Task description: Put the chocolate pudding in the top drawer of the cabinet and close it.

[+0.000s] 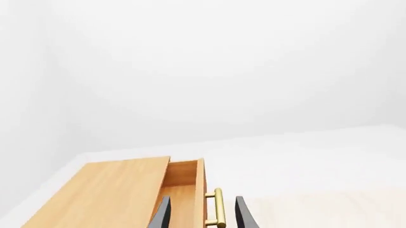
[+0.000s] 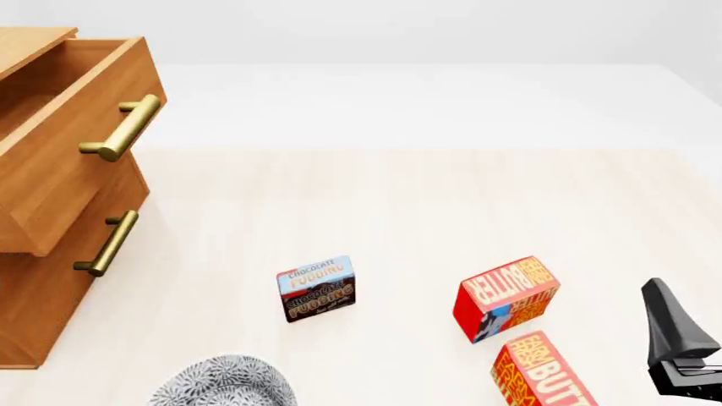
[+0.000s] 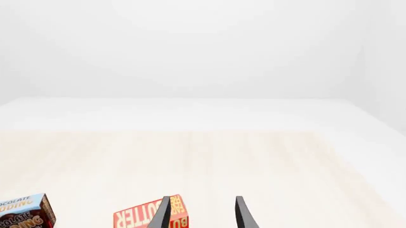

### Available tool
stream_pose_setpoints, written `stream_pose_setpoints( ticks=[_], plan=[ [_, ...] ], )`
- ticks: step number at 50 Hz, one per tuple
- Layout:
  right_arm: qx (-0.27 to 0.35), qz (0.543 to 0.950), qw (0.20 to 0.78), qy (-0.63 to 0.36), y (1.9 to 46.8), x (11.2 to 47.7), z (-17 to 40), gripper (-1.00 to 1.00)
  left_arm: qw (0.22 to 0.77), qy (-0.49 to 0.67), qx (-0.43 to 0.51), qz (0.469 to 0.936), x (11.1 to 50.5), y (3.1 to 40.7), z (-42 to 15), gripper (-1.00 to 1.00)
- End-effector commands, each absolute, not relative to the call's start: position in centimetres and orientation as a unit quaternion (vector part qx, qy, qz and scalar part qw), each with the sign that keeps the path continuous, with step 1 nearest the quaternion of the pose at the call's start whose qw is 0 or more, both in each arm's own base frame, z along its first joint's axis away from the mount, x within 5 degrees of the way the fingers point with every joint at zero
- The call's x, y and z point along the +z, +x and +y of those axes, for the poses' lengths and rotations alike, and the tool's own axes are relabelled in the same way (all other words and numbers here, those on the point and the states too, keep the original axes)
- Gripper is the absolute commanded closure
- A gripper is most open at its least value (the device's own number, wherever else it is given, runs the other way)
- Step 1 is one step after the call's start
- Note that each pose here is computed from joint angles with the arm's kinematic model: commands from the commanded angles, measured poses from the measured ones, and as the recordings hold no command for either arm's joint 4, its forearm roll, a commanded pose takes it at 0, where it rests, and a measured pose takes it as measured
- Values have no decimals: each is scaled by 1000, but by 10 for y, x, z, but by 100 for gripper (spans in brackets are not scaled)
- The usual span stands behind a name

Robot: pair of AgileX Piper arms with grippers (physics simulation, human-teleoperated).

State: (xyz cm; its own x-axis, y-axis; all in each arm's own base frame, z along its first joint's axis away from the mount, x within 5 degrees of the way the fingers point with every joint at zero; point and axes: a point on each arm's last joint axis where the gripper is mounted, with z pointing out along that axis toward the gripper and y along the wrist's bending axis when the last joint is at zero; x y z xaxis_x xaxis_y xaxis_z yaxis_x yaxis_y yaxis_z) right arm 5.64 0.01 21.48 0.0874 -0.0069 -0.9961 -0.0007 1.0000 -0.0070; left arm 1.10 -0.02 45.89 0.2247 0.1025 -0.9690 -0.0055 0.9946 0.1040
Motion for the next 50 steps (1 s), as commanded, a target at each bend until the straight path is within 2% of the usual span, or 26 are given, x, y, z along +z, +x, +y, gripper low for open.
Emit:
stream_pose_setpoints(
  ticks=[1, 21, 33, 44, 50],
  plan=[
    [-2, 676, 737, -3, 56, 215, 0, -100, 765, 39, 30, 642, 476, 25, -1, -100],
    [-2, 675, 737, -3, 56, 215, 0, -100, 726, 56, 84, 680, 505, 43, 1, -100],
    [-2, 675, 737, -3, 56, 215, 0, -100, 688, 49, 57, 722, 516, 58, 1, -100],
    [-2, 676, 737, -3, 56, 215, 0, -100, 636, 33, 29, 771, 508, 94, 0, -100],
    [-2, 675, 737, -3, 56, 215, 0, -100, 629, 27, 34, 776, 508, 91, 2, -100]
  ],
)
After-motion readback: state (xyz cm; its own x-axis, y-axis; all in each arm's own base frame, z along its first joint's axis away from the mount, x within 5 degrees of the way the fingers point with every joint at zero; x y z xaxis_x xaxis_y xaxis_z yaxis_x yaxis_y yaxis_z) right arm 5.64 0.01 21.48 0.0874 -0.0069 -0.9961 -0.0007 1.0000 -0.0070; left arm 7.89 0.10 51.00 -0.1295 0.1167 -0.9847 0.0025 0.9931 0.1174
